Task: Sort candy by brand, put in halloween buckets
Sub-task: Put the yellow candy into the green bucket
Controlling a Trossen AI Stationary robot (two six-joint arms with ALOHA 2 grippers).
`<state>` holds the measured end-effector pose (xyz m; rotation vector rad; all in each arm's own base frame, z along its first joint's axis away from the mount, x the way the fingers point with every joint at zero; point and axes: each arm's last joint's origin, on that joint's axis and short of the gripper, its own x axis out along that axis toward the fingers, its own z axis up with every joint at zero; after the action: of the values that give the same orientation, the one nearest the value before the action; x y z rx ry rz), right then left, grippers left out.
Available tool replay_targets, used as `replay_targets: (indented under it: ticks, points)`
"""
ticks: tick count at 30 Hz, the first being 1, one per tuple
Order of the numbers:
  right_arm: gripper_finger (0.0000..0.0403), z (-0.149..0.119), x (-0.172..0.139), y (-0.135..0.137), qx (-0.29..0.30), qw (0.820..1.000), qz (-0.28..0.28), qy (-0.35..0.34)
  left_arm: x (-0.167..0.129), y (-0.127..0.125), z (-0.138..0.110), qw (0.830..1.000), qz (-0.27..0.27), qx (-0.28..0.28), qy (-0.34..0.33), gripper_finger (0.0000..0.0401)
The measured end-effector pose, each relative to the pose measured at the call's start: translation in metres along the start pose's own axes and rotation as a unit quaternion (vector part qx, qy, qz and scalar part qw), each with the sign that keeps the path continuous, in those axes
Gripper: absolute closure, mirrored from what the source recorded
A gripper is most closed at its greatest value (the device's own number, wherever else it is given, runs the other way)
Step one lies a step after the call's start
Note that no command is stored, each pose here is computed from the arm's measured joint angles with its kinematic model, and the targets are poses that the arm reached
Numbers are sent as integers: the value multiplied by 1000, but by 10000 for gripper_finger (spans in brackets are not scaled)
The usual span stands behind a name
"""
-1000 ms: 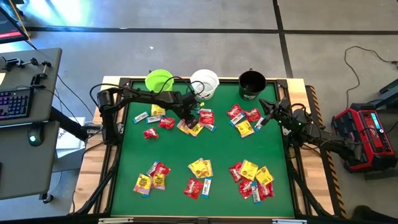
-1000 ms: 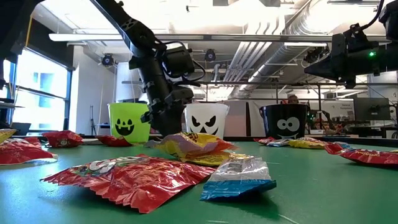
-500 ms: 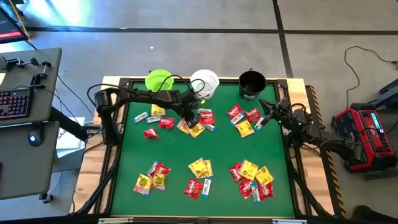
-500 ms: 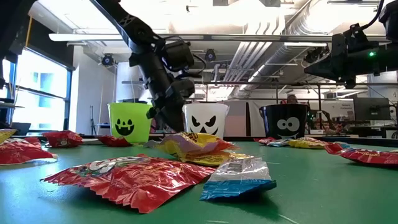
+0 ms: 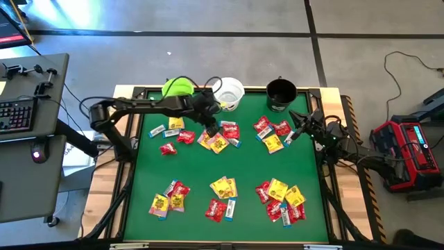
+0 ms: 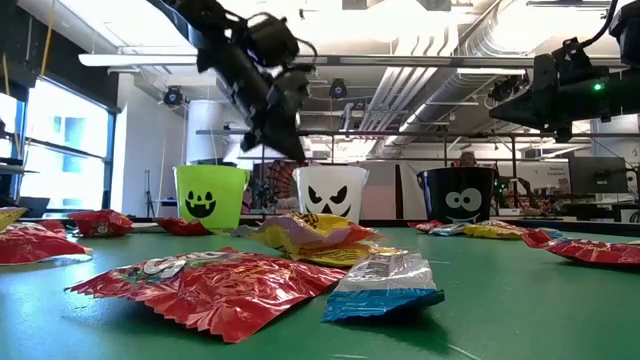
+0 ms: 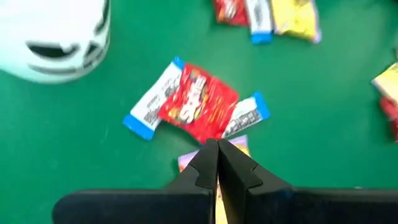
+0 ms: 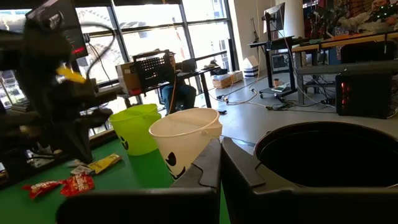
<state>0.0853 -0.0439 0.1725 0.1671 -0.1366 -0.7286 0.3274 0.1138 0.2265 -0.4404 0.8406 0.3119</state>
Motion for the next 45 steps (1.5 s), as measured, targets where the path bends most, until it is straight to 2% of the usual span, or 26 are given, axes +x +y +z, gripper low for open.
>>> replay_targets:
  ticks: [11,19,21,23,27,32,36,40,45]
  points:
    - [403,0,0,0,0,1000,0,0,-75,-13,18,991,-29,-13,-130,401]
    - [403,0,0,0,0,1000,0,0,-128,-4,20,972,41,-70,-222,401]
    - [403,0,0,0,0,1000,0,0,-135,2,20,969,48,-82,-230,401]
    - [403,0,0,0,0,1000,0,0,-137,7,18,972,41,-80,-216,401]
    - [403,0,0,0,0,1000,0,0,-131,9,13,983,29,-57,-171,388]
    - [403,0,0,0,0,1000,0,0,-102,4,8,995,-17,-7,-93,348]
    - [403,0,0,0,0,1000,0,0,-70,1,6,997,-62,19,-40,315]
    - [403,0,0,0,0,1000,0,0,-33,2,0,997,-74,29,15,290]
    - [403,0,0,0,0,1000,0,0,10,8,-6,995,-84,14,53,271]
